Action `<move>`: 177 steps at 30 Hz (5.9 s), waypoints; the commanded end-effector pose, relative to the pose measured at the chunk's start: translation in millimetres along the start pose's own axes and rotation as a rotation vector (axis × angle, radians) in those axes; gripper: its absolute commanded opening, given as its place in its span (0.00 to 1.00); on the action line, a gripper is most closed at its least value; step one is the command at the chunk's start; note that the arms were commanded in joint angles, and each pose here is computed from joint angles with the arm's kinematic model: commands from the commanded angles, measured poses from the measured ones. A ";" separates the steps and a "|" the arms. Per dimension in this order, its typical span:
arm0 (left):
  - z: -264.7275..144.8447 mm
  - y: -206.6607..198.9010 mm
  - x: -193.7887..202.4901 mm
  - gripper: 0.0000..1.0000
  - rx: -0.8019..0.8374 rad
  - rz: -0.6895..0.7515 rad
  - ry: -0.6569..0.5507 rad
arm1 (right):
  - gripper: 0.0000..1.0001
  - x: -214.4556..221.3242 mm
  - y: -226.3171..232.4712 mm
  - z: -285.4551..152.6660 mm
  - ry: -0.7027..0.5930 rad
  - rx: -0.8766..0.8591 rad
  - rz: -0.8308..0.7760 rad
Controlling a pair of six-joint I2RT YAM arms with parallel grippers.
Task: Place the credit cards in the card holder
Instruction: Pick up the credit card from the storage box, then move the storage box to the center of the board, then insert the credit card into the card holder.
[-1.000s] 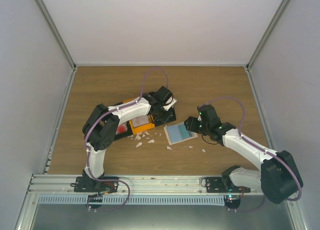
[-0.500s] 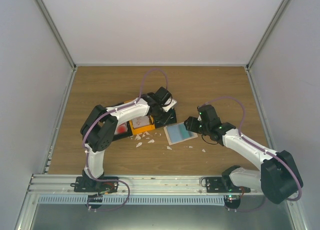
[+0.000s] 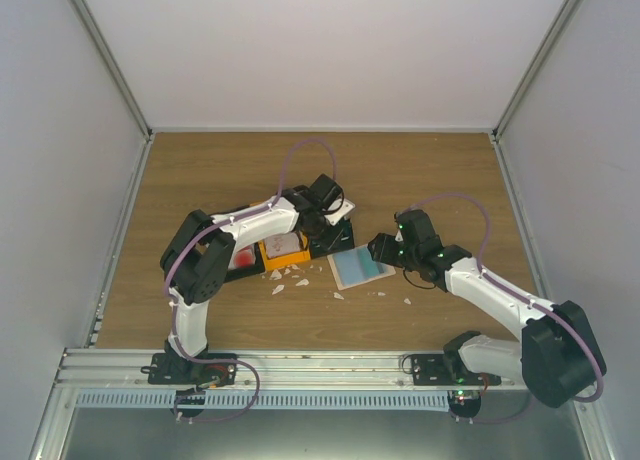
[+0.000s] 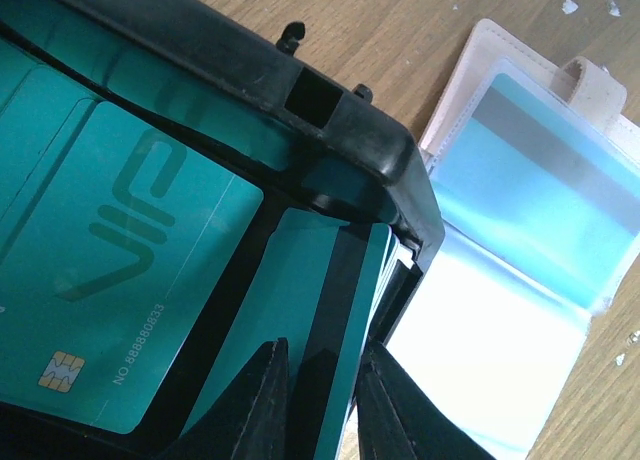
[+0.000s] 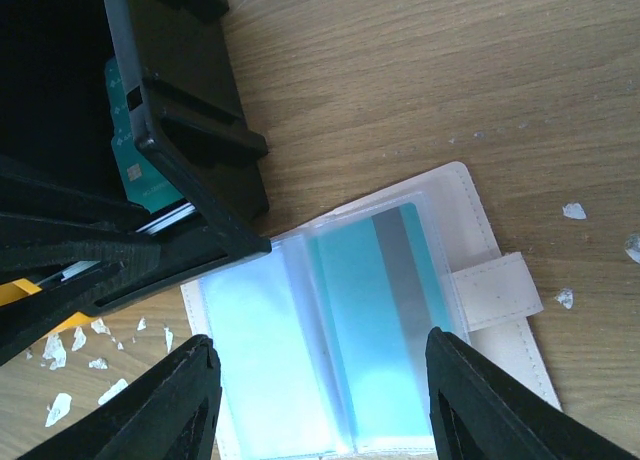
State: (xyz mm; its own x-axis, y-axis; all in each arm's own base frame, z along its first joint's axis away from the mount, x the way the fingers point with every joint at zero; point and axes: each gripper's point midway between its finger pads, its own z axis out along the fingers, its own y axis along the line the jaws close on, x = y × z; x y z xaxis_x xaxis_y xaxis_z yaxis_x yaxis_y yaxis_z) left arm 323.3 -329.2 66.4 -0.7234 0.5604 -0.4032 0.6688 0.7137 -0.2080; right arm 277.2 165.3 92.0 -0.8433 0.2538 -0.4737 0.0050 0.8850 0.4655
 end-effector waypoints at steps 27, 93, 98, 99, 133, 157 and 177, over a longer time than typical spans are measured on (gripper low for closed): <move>-20.6 -34.0 0.4 0.15 0.151 0.079 -0.061 | 0.57 -7.6 4.9 -5.0 -0.024 -0.020 0.005; -157.2 74.2 -54.2 0.00 -0.266 -0.260 -0.578 | 0.38 -101.1 97.9 77.2 -0.095 -0.076 -0.224; -176.5 62.9 -63.8 0.00 -0.201 -0.270 -0.667 | 0.60 -110.2 110.1 24.6 -0.158 -0.175 -0.224; -181.2 59.6 -66.0 0.00 -0.181 -0.273 -0.686 | 0.62 -109.8 112.9 13.3 -0.169 -0.205 -0.227; -317.8 -72.4 -79.8 0.00 0.822 -0.407 -1.062 | 0.28 -81.7 218.3 -176.2 -0.202 -1.210 -0.053; -177.6 -6.9 16.0 0.86 0.315 -0.595 -0.717 | 0.00 -59.9 110.9 -82.1 -0.175 -0.475 -0.088; -73.3 -40.7 73.6 0.98 0.195 -0.732 -0.439 | 0.00 -38.5 57.5 -88.6 -0.196 -0.287 0.055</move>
State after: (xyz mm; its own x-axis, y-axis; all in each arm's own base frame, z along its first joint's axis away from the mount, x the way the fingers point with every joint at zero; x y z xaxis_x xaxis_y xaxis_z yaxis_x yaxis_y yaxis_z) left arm 234.0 -277.6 128.6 -0.8760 -0.1964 -0.4404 0.1736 0.7235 -0.6681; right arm 269.4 181.2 208.2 -0.7303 0.3900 -0.5609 -0.1475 0.7117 0.6869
